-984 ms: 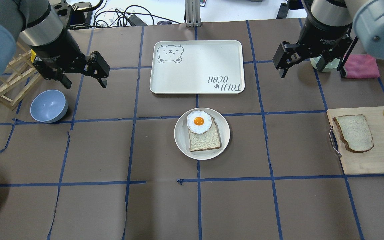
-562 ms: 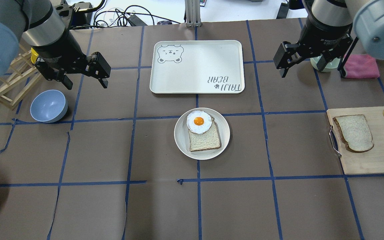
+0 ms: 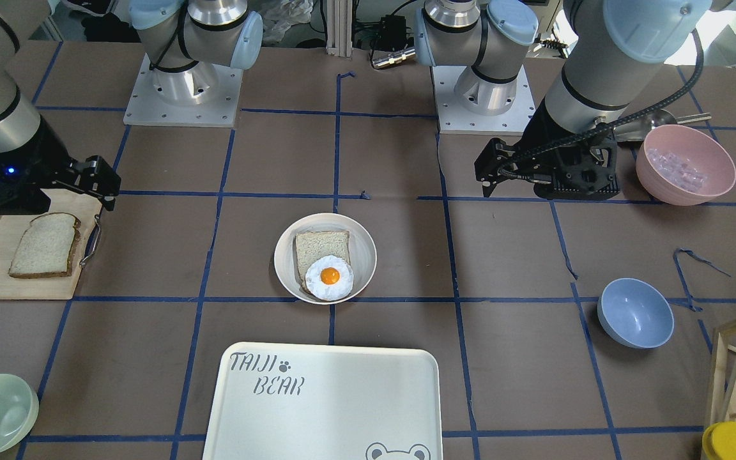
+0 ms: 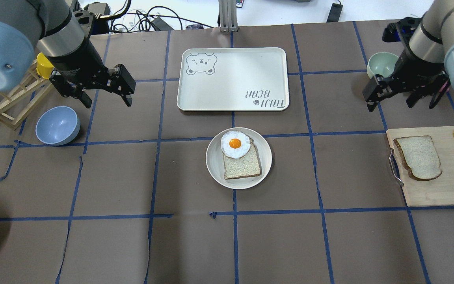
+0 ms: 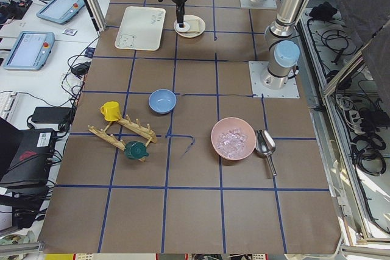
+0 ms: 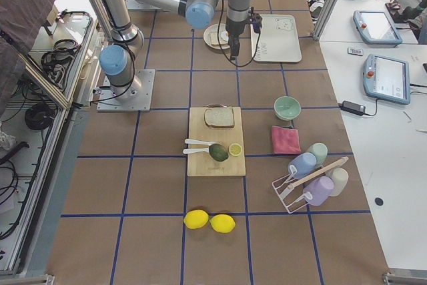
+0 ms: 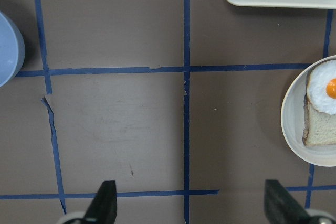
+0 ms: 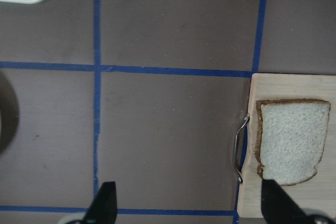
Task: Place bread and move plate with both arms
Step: 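Move the right gripper down to the bread slice on the wooden board, then grasp the bread slice edge with the right gripper and lift it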
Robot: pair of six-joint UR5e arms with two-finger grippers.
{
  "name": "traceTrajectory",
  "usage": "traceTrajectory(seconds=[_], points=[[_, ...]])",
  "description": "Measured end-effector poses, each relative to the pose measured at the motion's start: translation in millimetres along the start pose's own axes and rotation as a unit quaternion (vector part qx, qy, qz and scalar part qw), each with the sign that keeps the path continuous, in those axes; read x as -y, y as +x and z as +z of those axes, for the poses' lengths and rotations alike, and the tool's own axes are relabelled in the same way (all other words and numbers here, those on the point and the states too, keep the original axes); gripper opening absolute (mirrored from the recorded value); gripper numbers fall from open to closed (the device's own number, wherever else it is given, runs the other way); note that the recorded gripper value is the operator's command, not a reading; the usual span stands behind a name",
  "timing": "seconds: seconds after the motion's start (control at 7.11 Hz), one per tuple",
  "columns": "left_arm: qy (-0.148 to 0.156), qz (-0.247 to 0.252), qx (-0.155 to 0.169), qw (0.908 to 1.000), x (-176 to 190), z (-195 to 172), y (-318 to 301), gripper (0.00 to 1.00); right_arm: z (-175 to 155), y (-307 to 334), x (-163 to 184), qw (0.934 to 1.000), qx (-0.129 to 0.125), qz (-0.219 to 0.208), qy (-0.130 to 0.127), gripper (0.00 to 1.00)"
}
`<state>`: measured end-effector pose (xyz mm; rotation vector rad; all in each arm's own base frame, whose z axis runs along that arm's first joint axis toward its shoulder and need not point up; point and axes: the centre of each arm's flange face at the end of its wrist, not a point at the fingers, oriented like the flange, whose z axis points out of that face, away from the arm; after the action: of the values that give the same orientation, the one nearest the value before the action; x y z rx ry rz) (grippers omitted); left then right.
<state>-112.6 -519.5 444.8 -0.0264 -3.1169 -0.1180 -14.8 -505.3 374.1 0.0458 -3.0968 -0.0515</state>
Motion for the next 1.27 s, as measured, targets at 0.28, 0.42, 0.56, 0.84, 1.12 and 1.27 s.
traceTrajectory(seconds=[0.28,0.42,0.56,0.84,1.12,1.27], points=[[0.000,0.012,-0.002,0.9999,13,30,17,1.00,79,39,-17,0.9990,-0.037,0.025,-0.004,0.68],[0.012,0.022,-0.001,0.9997,16,51,29,1.00,108,49,-22,0.9983,-0.046,0.032,-0.016,0.58],[0.023,0.026,-0.001,0.9994,16,67,36,1.00,129,55,-23,0.9977,-0.049,0.035,-0.030,0.49],[0.025,0.019,0.002,0.9995,13,74,34,1.00,153,62,-23,0.9960,-0.060,0.036,-0.056,0.44],[0.004,0.006,0.006,1.0000,7,57,19,1.00,170,68,-18,0.9945,-0.075,0.034,-0.065,0.43],[-0.006,0.000,0.010,0.9999,6,43,12,1.00,176,70,-16,0.9940,-0.081,0.033,-0.065,0.43]])
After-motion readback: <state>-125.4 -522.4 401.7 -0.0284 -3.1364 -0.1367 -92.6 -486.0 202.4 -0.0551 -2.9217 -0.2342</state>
